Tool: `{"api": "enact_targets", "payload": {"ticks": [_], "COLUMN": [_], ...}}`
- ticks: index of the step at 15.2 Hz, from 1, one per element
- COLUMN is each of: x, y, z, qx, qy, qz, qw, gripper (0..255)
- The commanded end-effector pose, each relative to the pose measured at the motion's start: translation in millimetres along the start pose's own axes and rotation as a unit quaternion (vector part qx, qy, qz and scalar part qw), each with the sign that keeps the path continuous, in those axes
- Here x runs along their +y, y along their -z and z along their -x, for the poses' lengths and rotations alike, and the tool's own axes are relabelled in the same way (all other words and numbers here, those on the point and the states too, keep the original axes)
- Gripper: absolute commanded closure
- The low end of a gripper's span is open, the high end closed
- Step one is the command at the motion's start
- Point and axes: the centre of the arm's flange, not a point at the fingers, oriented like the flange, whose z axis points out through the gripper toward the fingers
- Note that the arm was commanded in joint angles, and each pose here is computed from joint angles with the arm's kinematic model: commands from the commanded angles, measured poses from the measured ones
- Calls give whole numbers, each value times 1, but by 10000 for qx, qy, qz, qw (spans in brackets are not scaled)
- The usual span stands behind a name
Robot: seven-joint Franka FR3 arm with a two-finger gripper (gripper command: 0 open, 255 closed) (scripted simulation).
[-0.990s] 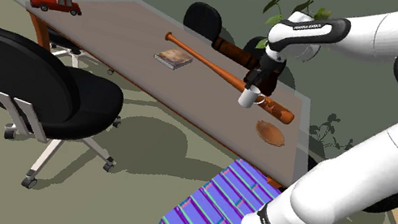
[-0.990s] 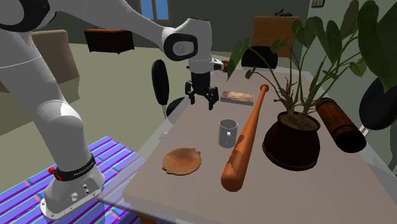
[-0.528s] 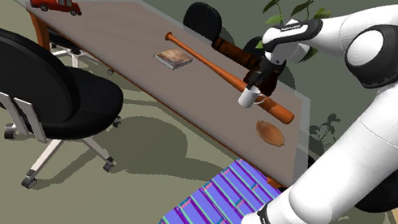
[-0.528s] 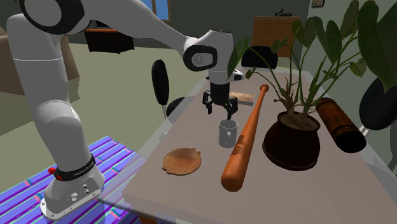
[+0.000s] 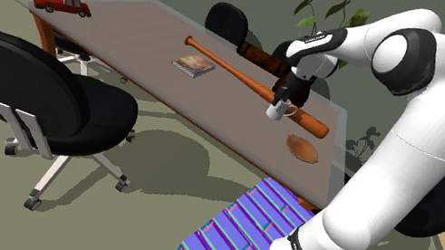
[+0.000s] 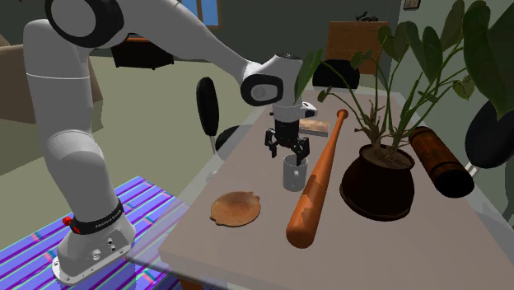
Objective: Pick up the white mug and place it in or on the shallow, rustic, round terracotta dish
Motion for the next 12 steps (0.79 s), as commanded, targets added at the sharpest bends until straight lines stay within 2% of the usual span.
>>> {"api": "enact_targets", "payload": {"ticks": [1, 7, 8, 12], "x": [-1, -1, -1, -1], "y": [-4, -4, -4, -4], "z": [1, 1, 1, 1], "qx": [3, 3, 3, 3], "qy": [-1, -1, -1, -1], "qz": [2, 2, 2, 2], "qw": [10000, 10000, 10000, 10000], "gripper": [0, 0, 255, 255]}}
